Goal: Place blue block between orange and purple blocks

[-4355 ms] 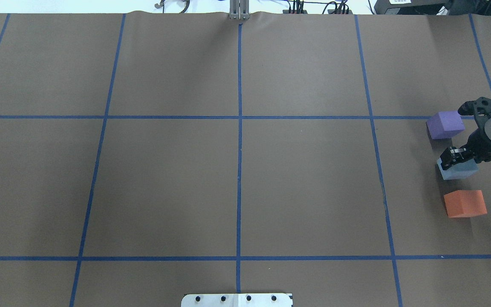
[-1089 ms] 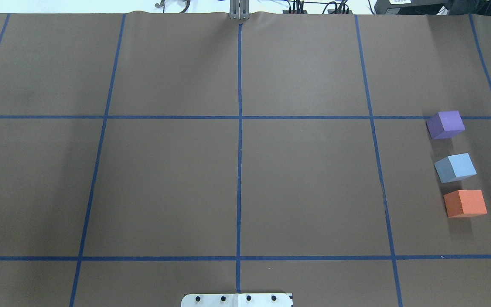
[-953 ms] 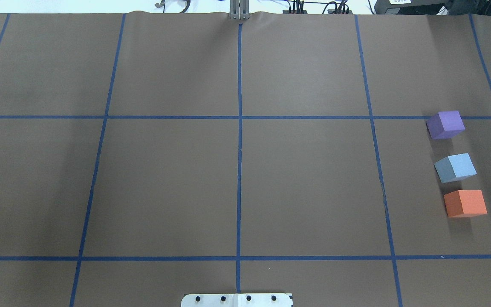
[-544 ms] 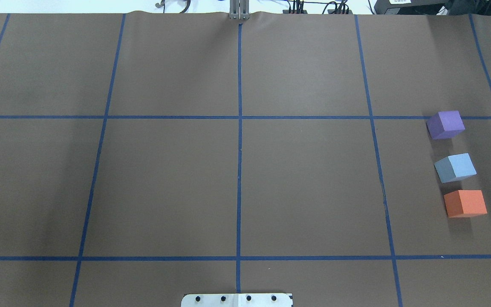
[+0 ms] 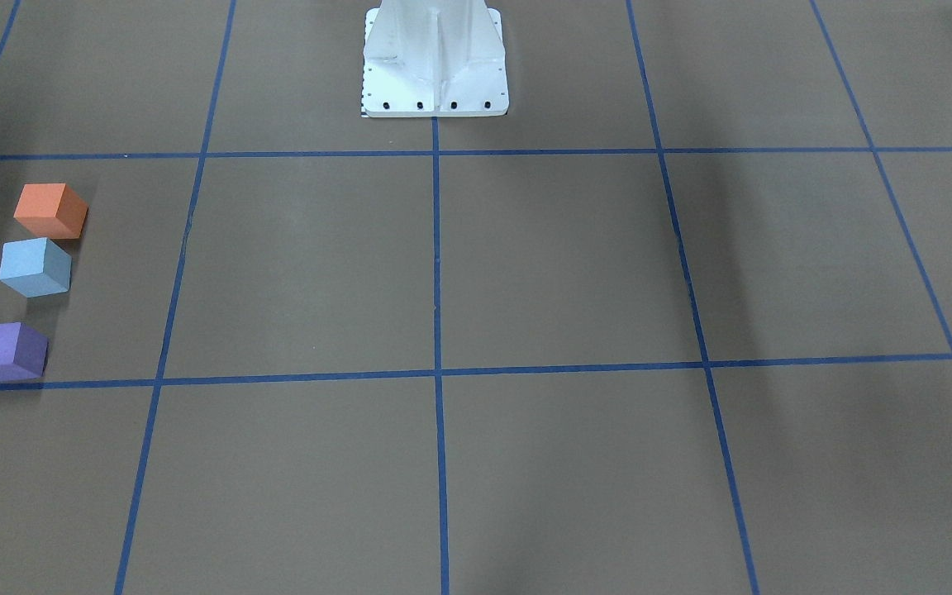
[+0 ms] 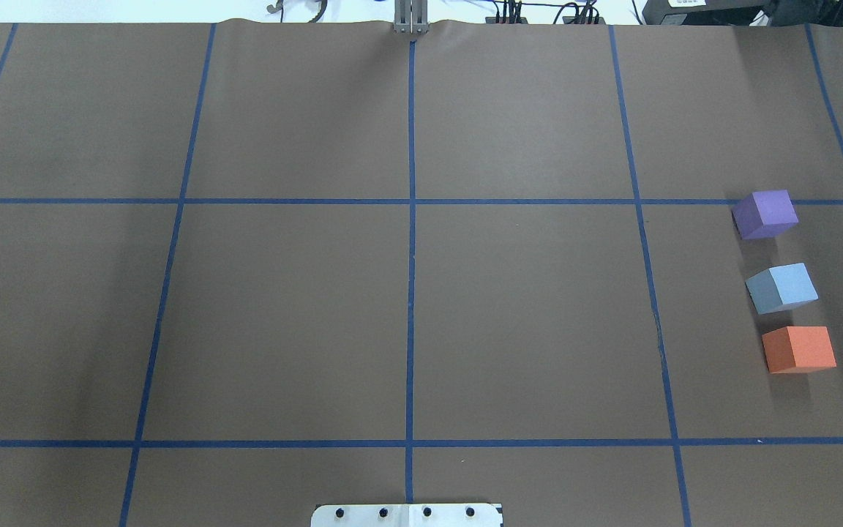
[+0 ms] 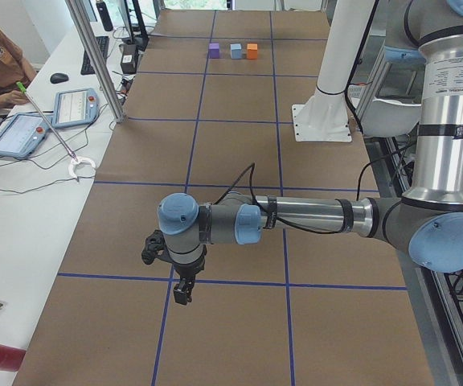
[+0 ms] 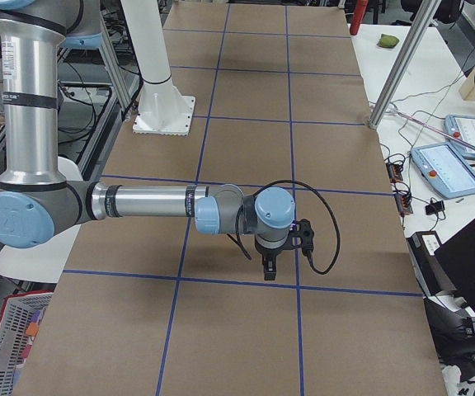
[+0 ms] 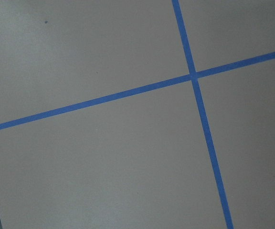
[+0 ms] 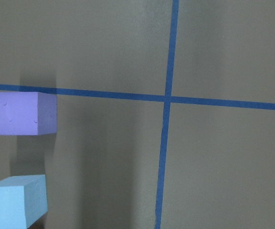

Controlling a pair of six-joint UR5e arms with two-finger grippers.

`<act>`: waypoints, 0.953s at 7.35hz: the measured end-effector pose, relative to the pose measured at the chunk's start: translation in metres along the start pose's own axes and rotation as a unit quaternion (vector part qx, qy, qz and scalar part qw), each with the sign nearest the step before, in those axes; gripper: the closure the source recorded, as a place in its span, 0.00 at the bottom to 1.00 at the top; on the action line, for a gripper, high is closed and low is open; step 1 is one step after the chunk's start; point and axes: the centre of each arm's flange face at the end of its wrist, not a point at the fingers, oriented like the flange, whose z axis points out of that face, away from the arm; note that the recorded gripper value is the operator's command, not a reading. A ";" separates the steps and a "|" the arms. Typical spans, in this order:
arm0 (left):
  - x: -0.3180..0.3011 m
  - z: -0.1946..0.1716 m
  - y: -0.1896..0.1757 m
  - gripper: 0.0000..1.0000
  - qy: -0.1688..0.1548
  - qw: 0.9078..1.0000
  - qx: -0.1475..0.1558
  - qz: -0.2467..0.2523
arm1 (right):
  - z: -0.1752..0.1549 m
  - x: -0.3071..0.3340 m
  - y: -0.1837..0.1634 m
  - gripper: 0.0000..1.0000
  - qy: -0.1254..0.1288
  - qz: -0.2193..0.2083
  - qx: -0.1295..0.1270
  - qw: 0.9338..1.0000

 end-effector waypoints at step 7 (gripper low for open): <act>0.002 -0.003 -0.003 0.00 -0.003 0.997 0.014 -0.082 | 0.000 0.001 0.001 0.00 0.002 0.004 0.001 1.000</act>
